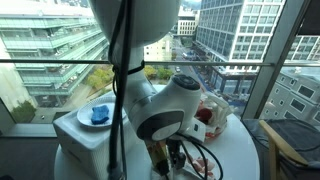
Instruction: Put the pink shirt on the white towel, wrap up the pink shirt with the towel
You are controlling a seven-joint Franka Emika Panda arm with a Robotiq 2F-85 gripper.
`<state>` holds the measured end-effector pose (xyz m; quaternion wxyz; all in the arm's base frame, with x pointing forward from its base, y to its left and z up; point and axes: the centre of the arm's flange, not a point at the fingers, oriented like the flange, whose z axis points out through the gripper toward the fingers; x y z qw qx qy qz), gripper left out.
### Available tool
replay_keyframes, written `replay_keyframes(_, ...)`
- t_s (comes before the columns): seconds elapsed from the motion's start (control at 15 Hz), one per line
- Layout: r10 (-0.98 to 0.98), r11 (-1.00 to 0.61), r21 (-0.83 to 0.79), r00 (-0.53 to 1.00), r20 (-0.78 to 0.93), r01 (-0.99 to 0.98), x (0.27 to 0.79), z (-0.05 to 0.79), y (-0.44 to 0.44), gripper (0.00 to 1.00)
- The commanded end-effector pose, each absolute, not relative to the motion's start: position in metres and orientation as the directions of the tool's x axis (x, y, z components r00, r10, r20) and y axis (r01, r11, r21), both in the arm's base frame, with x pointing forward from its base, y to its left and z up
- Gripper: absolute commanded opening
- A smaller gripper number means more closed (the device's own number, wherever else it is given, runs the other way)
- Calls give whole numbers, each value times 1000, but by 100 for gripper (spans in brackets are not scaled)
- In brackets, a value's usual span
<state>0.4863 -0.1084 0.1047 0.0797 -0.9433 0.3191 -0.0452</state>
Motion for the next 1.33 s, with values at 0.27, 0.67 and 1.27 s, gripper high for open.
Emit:
replay_keyframes(0.27, -835, -515, -283, 548, -48, -809, 516, 100, -98, 100)
replay_keyframes(0.67, -926, -237, -252, 297, -233, -938, 525, 62, -106, 100)
replay_keyframes(1.27, -905, -35, -190, 111, -410, -981, 532, 29, -84, 100)
